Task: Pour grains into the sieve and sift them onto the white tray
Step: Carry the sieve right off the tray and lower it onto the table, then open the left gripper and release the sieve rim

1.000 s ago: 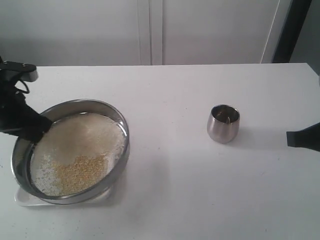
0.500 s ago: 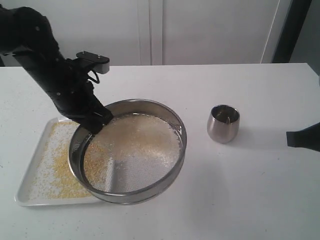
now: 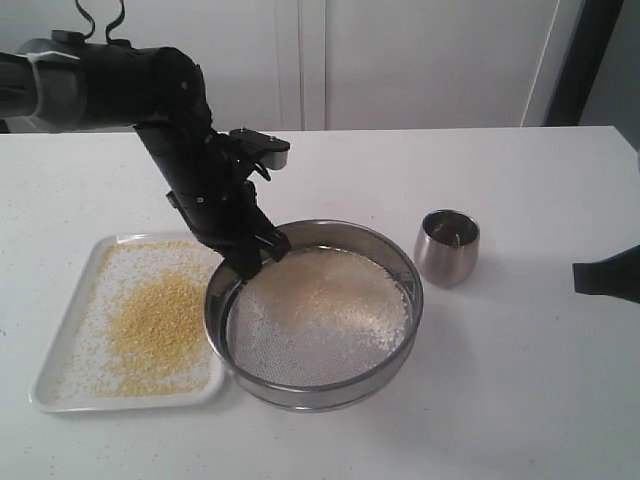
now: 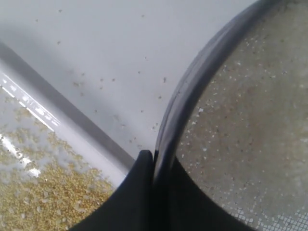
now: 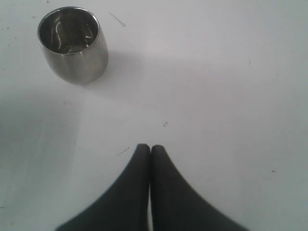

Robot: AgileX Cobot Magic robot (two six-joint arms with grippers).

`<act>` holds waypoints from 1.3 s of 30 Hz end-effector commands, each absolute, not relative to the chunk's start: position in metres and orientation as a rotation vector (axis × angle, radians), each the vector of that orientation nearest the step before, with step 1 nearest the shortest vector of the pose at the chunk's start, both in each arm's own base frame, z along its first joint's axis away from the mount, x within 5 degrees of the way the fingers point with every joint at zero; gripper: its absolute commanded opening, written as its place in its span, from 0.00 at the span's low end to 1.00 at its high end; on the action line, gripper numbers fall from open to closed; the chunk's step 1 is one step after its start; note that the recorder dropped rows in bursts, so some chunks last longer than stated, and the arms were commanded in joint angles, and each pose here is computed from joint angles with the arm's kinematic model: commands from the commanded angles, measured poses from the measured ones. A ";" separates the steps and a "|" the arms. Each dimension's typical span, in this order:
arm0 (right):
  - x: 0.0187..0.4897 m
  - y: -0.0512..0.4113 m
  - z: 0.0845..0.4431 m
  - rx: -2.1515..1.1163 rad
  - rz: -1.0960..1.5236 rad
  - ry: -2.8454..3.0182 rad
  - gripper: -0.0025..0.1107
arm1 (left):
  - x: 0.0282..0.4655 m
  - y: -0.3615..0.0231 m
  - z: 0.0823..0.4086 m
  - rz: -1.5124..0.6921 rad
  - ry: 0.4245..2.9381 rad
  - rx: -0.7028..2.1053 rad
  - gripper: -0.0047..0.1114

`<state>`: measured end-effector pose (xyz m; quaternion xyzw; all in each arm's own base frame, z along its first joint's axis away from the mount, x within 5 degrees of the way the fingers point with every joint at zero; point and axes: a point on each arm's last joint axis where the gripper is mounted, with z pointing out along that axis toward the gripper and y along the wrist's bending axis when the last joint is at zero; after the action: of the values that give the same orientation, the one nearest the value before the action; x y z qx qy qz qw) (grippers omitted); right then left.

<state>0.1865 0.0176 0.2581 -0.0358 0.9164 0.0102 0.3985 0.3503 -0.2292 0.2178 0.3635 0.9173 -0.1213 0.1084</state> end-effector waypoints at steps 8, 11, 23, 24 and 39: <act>0.186 0.018 0.258 -0.091 0.028 2.312 0.02 | 0.358 -0.253 0.209 -0.250 2.680 1.050 0.04; 0.186 0.018 0.258 -0.091 0.028 2.312 0.02 | 0.358 -0.258 0.207 -0.256 2.664 1.042 0.04; 0.186 0.018 0.258 -0.091 0.028 2.312 0.02 | 0.366 -0.269 0.183 -0.267 2.681 0.995 0.04; 0.186 0.018 0.258 -0.091 0.028 2.312 0.02 | 0.366 -0.269 0.179 -0.263 2.694 1.003 0.04; 0.186 0.018 0.258 -0.091 0.028 2.312 0.02 | 0.371 -0.275 0.171 -0.314 2.666 0.938 0.70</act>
<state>0.1865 0.0176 0.2581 -0.0354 0.9164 0.0104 0.3985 0.3749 -0.2731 0.1686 0.3304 0.9245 -0.1032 0.1595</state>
